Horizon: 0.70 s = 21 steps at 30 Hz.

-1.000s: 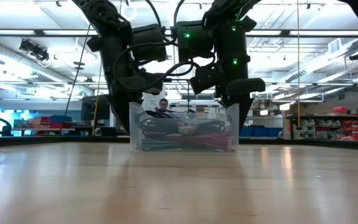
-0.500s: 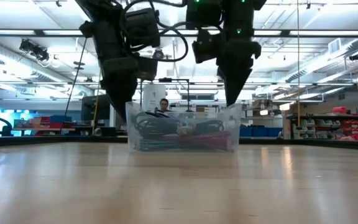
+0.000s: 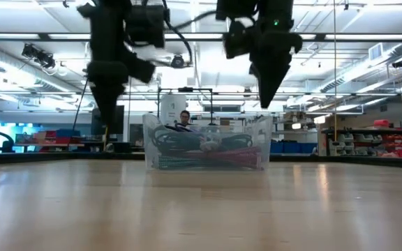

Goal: Pick and place USB-C Cables
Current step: Return to Home Position

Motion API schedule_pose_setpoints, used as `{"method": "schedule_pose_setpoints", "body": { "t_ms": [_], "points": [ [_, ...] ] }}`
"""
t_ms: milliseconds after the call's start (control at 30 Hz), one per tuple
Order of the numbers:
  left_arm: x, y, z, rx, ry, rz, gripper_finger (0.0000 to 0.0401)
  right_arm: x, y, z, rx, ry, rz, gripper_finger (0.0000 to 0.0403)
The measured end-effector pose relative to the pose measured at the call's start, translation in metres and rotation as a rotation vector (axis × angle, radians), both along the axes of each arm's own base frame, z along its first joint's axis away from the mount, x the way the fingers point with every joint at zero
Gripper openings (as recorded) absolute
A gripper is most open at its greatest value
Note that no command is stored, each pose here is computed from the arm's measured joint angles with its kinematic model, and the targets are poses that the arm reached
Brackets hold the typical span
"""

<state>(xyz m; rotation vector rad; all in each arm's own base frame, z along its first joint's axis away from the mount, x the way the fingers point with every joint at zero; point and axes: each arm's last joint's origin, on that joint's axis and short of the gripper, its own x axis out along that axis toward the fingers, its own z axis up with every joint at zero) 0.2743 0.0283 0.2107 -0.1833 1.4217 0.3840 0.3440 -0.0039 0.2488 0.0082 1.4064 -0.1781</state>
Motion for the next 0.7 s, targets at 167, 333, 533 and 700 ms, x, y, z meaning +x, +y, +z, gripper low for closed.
{"method": "schedule_pose_setpoints", "body": {
  "t_ms": [167, 333, 533, 700],
  "points": [
    [-0.009, -0.020, 0.046, 0.119, -0.219, -0.061, 0.0036, -0.012, 0.005, 0.033, -0.001, -0.148, 0.020, 0.0003],
    [-0.028, -0.046, 0.096, 0.195, -0.579, -0.151, 0.0032, -0.034, 0.009, 0.076, 0.003, -0.346, 0.017, 0.0003],
    [-0.054, -0.077, 0.141, 0.224, -0.901, -0.282, 0.0015, -0.060, 0.018, 0.110, 0.016, -0.486, 0.027, 0.0003],
    [-0.071, -0.094, 0.152, 0.253, -0.975, -0.313, 0.0009, -0.077, 0.025, 0.126, 0.029, -0.549, 0.040, 0.0003]
  ]
}}
